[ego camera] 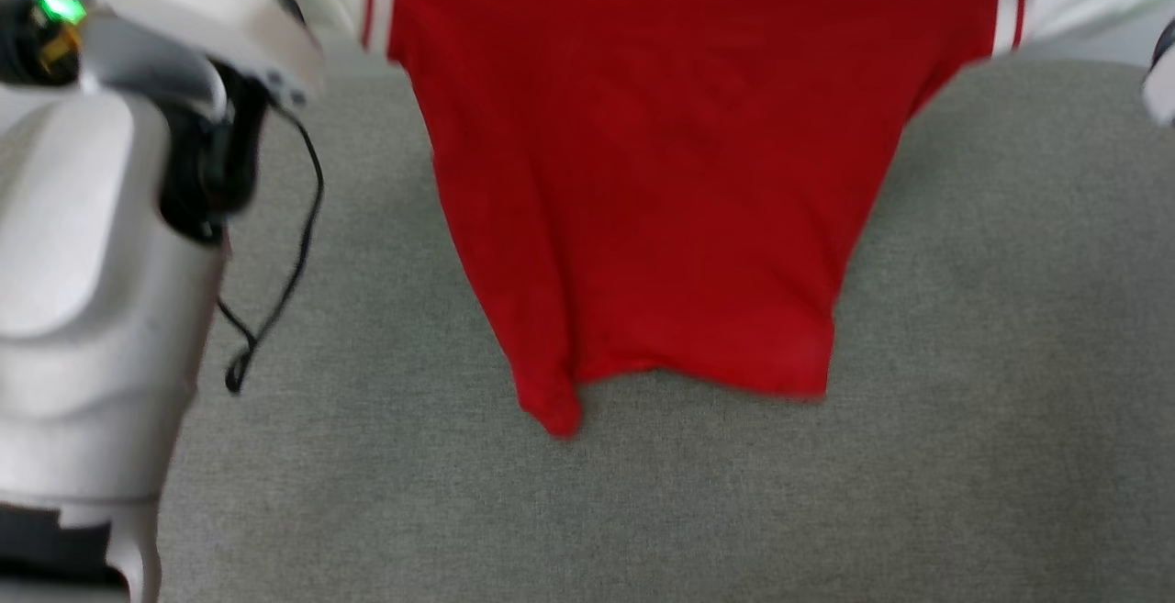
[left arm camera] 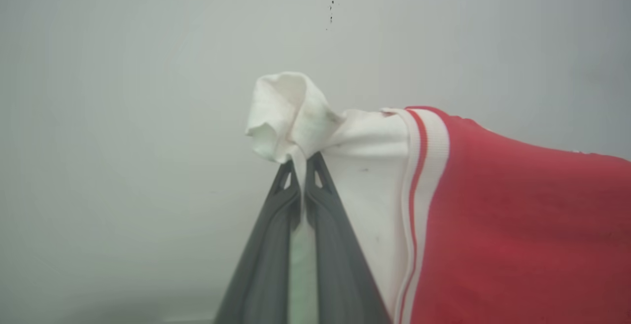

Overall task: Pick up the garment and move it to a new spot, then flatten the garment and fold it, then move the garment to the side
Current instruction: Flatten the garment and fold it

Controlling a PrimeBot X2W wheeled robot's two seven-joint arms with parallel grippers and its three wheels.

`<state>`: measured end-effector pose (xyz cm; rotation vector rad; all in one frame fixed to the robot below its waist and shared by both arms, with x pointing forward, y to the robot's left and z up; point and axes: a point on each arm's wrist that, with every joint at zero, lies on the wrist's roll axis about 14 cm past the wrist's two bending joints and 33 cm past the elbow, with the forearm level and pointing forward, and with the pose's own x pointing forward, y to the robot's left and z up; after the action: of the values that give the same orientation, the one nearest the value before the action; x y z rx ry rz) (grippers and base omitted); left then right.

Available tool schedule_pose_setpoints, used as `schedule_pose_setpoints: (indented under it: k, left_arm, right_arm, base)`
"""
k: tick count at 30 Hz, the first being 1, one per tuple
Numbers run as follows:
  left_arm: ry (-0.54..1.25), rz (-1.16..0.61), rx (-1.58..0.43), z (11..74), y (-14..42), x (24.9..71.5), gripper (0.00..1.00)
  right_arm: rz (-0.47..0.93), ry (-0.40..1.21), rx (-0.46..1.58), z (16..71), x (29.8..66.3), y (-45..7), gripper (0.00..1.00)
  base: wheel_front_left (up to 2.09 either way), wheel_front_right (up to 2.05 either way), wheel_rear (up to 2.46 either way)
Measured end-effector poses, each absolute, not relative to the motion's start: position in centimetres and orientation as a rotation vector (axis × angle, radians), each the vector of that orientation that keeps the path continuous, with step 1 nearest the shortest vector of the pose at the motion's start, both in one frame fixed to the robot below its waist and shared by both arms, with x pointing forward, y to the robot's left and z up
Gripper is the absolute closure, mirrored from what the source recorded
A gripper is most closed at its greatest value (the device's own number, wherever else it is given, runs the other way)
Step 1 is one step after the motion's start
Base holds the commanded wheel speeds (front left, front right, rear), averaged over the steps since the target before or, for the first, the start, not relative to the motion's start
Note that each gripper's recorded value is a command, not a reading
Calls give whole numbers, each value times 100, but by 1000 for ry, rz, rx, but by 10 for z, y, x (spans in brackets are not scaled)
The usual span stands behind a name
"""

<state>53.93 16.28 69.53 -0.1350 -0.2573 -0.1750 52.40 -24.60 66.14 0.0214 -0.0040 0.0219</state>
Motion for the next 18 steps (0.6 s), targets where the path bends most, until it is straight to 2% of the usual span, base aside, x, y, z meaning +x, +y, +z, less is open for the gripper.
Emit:
schedule_pose_setpoints:
  k: [6,12,18]
  left_arm:
    - [-446,-155,-124,760,167,578,100]
    - [-580,-134,-101,798,172,613,100]
    - [-594,-126,-99,786,175,655,100]
  right_arm:
    - [33,-183,-2,725,563,-239,100]
    - [54,-312,-20,768,599,-229,100]
    - [76,-339,-45,768,639,-219,100]
  base:
    - [0,0,0]
    - [0,0,0]
    - [0,0,0]
